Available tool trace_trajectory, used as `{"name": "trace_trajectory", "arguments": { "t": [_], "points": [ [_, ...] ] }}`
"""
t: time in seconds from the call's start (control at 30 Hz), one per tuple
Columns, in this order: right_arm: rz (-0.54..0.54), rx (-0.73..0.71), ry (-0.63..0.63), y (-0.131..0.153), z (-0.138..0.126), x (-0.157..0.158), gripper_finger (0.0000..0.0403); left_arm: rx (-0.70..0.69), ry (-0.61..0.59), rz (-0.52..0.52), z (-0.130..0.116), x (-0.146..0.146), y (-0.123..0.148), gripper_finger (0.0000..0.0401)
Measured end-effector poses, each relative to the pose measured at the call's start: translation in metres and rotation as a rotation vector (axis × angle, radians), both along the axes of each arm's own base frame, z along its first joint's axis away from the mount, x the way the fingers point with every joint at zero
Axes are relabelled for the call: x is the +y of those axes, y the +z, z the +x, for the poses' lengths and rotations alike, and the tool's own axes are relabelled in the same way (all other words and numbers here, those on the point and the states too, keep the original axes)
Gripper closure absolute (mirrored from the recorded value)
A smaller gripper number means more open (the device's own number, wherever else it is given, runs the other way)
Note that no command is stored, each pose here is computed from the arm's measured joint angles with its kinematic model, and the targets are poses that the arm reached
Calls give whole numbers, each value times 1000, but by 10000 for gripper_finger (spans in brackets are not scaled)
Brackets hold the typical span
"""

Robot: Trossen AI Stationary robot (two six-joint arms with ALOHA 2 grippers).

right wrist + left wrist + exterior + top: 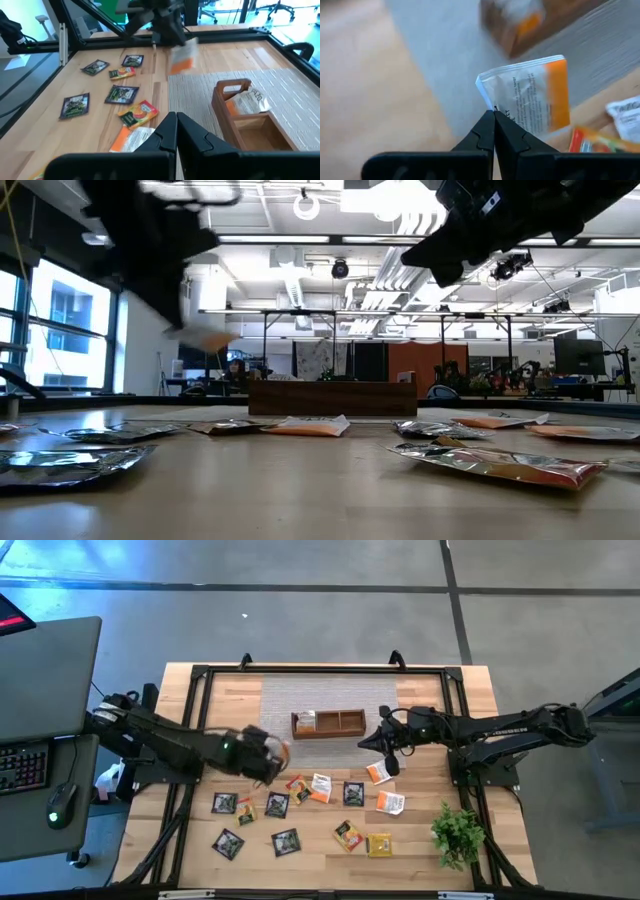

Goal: Pick & Place Tea
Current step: Put the orange tea bag into the left section of the wooden organizer

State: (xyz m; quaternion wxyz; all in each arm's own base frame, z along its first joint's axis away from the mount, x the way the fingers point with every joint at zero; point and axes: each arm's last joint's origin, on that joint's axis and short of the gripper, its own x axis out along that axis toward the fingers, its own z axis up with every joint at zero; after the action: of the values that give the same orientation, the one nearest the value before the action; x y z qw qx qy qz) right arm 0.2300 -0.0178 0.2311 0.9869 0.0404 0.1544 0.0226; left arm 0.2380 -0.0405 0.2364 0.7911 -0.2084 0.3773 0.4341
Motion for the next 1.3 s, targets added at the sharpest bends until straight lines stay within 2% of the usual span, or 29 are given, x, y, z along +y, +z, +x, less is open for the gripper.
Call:
{"name": "trace_trajectory", "arguments": {
  "t": [0.13,0.23,0.33,0.43,0.63,0.8,1.03,1.3],
  "points": [
    [-17,-26,4,2,1,0,402,52,-210,147,25,32,26,401],
    [-31,-37,8,3,1,0,402,40,-305,279,39,58,44,401],
    [-55,-56,11,5,1,-1,402,71,-377,407,47,82,52,401],
    [-73,-61,16,5,1,-1,402,193,-464,483,53,93,46,401],
    [-106,-62,26,5,1,-1,402,402,-633,530,66,89,23,401],
    [-113,-62,28,5,1,-1,402,626,-648,622,80,85,-5,401],
    [-114,-61,28,5,1,-1,402,665,-720,559,89,85,-29,401],
    [-114,-55,29,5,1,-1,402,737,-820,593,90,85,-29,391]
  ]
}}
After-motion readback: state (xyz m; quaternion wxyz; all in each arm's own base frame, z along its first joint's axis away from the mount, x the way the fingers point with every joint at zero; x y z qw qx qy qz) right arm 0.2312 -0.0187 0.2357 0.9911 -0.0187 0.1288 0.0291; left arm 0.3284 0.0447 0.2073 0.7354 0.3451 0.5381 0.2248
